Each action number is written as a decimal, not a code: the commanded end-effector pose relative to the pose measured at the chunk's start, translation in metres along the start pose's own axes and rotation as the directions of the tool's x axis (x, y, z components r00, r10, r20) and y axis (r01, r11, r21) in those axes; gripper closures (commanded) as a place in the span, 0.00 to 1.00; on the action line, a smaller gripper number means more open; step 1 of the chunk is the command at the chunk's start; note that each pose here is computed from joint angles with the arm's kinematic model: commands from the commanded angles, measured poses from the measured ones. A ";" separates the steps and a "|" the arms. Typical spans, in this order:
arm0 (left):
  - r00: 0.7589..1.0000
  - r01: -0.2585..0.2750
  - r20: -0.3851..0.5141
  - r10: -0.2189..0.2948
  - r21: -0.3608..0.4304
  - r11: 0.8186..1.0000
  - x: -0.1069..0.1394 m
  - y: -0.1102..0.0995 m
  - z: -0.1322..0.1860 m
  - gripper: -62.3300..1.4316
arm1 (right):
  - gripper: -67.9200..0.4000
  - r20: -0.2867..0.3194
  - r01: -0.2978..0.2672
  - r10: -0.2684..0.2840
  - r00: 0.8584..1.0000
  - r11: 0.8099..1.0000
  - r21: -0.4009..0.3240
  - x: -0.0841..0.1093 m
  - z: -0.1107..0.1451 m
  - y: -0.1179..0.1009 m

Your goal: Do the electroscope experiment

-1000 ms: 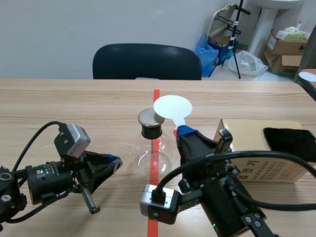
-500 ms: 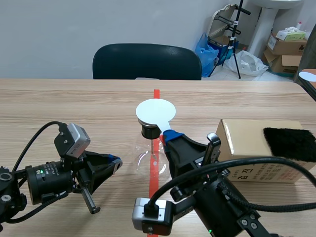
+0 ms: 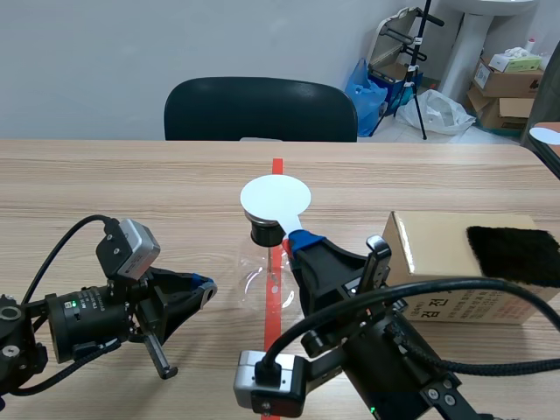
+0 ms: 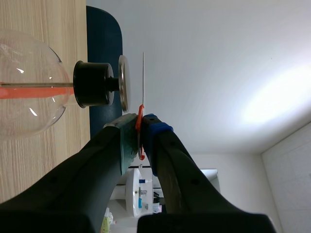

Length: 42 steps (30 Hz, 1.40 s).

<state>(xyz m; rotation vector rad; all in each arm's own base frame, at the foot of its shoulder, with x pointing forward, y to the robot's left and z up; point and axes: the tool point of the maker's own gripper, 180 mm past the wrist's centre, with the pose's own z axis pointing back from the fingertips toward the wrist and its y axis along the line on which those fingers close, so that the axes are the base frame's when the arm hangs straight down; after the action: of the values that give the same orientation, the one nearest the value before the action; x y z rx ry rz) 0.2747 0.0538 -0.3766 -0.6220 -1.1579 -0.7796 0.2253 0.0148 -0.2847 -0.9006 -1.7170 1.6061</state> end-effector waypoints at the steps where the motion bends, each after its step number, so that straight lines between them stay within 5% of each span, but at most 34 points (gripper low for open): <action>1: 0.999 0.003 0.043 -0.003 -0.003 1.000 0.013 0.000 -0.002 0.91 | 0.98 0.002 -0.013 0.013 1.000 0.999 -0.040 -0.003 -0.005 -0.012; 15: 0.999 0.003 0.043 -0.003 -0.003 1.000 0.013 0.000 -0.002 0.91 | 0.98 -0.001 -0.013 0.013 1.000 0.999 -0.040 -0.004 -0.005 -0.012; 23: 0.999 0.003 0.043 -0.003 -0.003 1.000 0.013 0.000 -0.002 0.91 | 0.98 -0.108 -0.013 0.008 0.994 0.999 -0.040 -0.023 -0.004 -0.012; 42: 0.999 0.003 0.043 -0.003 -0.003 1.000 0.013 0.000 -0.002 0.91 | 0.98 -0.410 -0.012 -0.005 0.912 0.999 -0.040 -0.078 0.011 -0.012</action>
<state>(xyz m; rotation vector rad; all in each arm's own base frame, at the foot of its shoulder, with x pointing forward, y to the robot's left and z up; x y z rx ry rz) 0.2747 0.0538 -0.3766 -0.6220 -1.1579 -0.7796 0.2550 -0.0533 -0.2849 -1.1403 -1.4240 1.3045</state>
